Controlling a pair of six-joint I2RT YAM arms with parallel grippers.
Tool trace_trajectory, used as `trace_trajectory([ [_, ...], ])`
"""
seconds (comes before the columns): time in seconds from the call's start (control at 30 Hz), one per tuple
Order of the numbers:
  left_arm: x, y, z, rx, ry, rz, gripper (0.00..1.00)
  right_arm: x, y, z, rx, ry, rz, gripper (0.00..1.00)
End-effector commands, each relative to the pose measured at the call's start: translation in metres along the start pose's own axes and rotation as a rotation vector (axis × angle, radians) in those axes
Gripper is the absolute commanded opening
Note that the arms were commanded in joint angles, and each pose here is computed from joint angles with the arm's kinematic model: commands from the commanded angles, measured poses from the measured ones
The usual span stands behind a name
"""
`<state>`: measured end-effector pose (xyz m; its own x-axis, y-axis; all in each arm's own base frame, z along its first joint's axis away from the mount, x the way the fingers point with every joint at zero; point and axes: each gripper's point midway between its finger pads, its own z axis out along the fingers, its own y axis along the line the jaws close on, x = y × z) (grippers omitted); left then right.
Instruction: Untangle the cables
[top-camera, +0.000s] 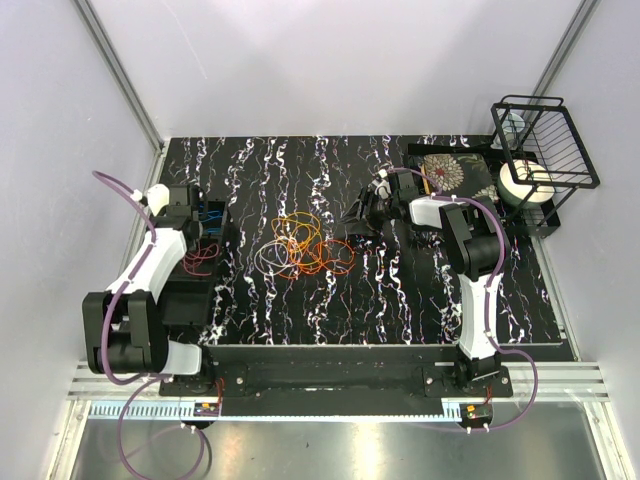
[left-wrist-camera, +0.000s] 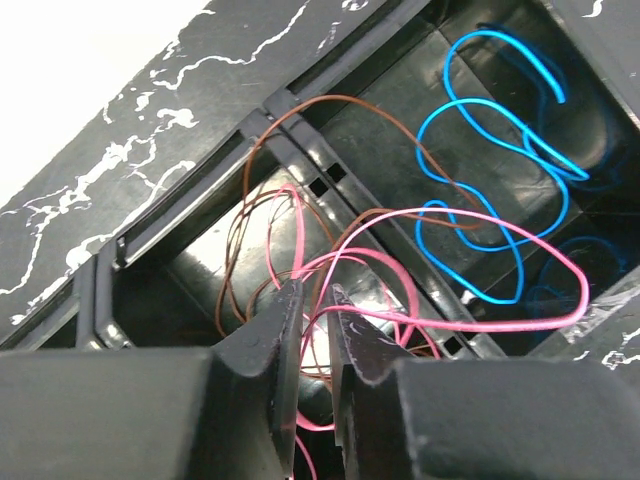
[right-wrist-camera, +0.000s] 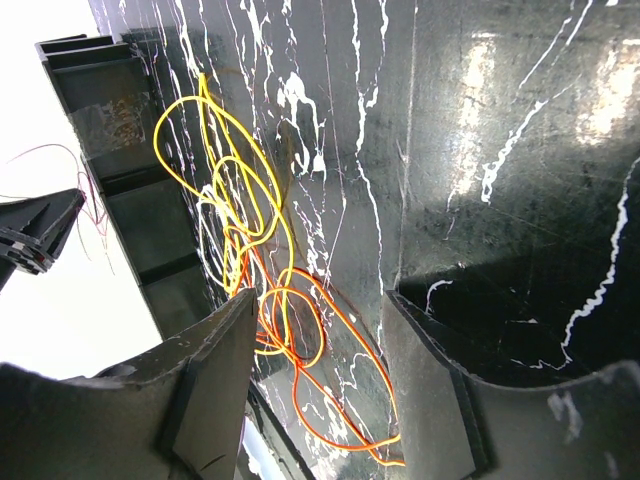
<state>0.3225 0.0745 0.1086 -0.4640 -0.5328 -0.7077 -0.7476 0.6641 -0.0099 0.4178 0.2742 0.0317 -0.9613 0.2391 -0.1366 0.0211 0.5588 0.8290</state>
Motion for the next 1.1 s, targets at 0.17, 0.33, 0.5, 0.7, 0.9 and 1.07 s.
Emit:
trace_trajectory([
  [0.17, -0.014, -0.004, -0.029, 0.12, -0.063, -0.073, 0.35, 0.009, -0.023, 0.013, 0.074, 0.02, 0.019, 0.6],
  [0.33, -0.04, 0.01, -0.071, 0.171, -0.142, -0.129, 0.59, 0.01, -0.023, 0.013, 0.074, 0.021, 0.015, 0.6],
  [0.5, -0.055, 0.015, -0.114, 0.288, -0.207, -0.139, 0.78, 0.01, -0.023, 0.013, 0.076, 0.023, 0.019, 0.6],
  [0.7, -0.033, 0.023, -0.144, 0.388, -0.14, 0.057, 0.87, 0.01, -0.02, 0.011, 0.072, 0.019, 0.011, 0.6],
  [0.9, -0.006, 0.031, -0.169, 0.511, -0.147, 0.21, 0.9, 0.01, -0.02, 0.01, 0.075, 0.013, 0.006, 0.61],
  [1.07, 0.01, 0.015, -0.183, 0.664, -0.14, 0.161, 0.89, 0.011, -0.022, 0.012, 0.083, 0.01, 0.0, 0.6],
])
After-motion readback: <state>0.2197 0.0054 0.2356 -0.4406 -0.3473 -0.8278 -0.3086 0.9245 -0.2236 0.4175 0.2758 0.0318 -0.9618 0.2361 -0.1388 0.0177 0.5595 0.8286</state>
